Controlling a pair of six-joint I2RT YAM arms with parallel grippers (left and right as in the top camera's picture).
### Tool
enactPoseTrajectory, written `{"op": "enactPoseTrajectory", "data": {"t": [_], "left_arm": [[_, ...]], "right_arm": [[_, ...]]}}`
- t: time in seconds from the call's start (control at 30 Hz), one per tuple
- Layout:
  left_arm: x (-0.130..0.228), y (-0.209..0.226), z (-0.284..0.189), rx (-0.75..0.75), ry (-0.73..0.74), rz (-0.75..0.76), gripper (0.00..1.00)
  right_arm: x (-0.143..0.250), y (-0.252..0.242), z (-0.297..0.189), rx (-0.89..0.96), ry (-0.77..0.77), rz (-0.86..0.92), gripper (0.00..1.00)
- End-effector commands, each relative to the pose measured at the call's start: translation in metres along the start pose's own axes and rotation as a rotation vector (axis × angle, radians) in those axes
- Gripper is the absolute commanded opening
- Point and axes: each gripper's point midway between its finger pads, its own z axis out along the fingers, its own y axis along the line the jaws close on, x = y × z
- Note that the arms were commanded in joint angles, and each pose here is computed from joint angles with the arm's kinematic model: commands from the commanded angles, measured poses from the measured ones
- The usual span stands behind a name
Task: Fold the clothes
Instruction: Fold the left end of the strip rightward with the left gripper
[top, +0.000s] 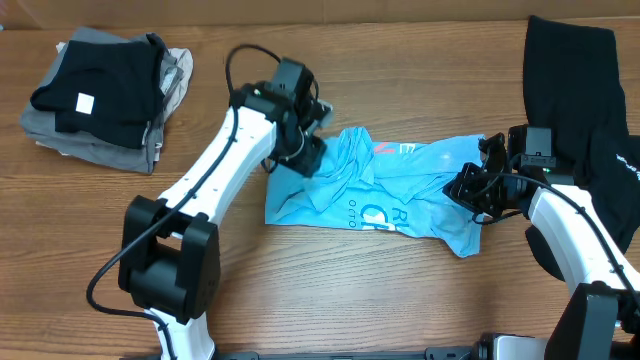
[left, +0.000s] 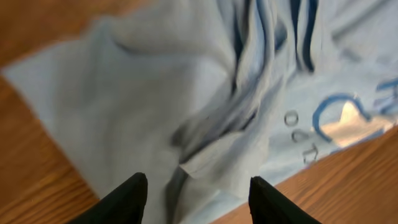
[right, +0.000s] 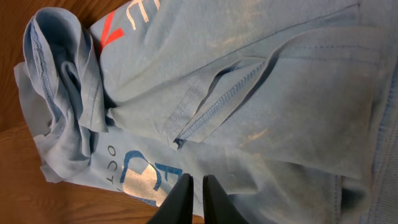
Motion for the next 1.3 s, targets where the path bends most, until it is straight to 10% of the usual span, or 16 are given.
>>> {"op": "enactPoseTrajectory", "data": {"t": [0.0,0.9,1.1,1.27], "left_arm": [[0.015,-0.02,0.024,0.073,0.033,0.127,0.56],[0.03,-0.003,0.056,-0.013,0.028,0.071,0.62],[0.031,-0.009,0.058,0.023,0.023,0.068,0.49],[0.027,-0.009,0.058,0.022,0.01,0.043,0.11]], "right_arm": [[0.002,0.001,0.0,0.0,0.0,-0.003,0.1],[0.005,0.0,0.0,0.004,0.012,0.0,0.12],[0.005,0.0,0.0,0.004,0.012,0.0,0.12],[0.004,0.0,0.0,0.004,0.012,-0.001,0.12]]}}
